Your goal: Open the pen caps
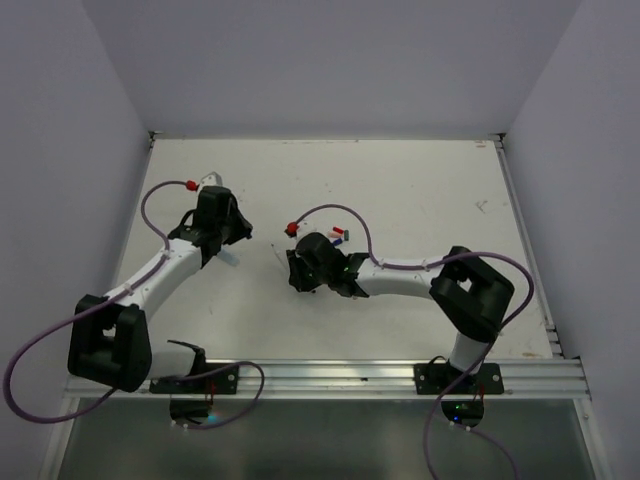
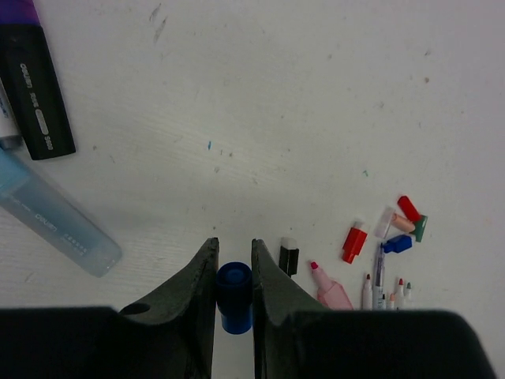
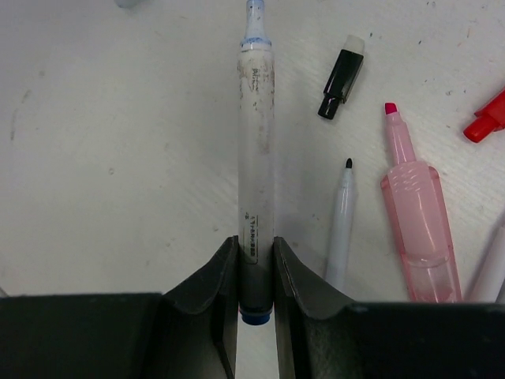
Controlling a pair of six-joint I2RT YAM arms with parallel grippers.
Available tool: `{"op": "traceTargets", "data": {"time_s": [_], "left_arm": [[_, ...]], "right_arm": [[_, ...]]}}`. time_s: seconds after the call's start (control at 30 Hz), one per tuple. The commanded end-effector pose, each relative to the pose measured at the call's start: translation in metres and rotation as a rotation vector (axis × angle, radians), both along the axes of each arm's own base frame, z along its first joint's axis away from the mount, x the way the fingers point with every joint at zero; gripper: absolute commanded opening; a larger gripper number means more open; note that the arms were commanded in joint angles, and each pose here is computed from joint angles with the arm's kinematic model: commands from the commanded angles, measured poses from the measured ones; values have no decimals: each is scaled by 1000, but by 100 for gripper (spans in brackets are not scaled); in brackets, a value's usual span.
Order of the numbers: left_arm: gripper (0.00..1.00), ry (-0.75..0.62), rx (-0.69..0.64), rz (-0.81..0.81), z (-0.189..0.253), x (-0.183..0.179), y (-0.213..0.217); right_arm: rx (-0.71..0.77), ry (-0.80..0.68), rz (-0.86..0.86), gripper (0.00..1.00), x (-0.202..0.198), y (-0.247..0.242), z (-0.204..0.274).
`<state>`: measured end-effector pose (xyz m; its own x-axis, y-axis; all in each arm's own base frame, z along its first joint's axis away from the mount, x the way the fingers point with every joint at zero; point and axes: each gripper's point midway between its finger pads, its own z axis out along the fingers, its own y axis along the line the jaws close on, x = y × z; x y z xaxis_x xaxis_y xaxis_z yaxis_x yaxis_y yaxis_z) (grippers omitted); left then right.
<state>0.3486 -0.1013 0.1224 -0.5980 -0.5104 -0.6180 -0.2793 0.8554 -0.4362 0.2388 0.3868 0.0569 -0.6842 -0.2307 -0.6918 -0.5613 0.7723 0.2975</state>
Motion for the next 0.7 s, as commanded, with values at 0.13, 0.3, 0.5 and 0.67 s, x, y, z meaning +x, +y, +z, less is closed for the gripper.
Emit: {"op": "traceTargets", "data": {"time_s": [0.13,0.3,0.5,0.67], "left_arm": [[10,116,-20,-89,-30,6,-25],[10,158,-31,-104,-46,16,-40],[12,190,-39,-127,-57,27,-59],[14,230,-38,-146,-73,28,-74]], "right_arm": [[-78,18,-92,0,14,3,-16],[-126,49,-148,0,14,-7,-33],[-182,46,-251,0,20,-28,-35],[-172,57,-229,0,18,-28,-34]]}}
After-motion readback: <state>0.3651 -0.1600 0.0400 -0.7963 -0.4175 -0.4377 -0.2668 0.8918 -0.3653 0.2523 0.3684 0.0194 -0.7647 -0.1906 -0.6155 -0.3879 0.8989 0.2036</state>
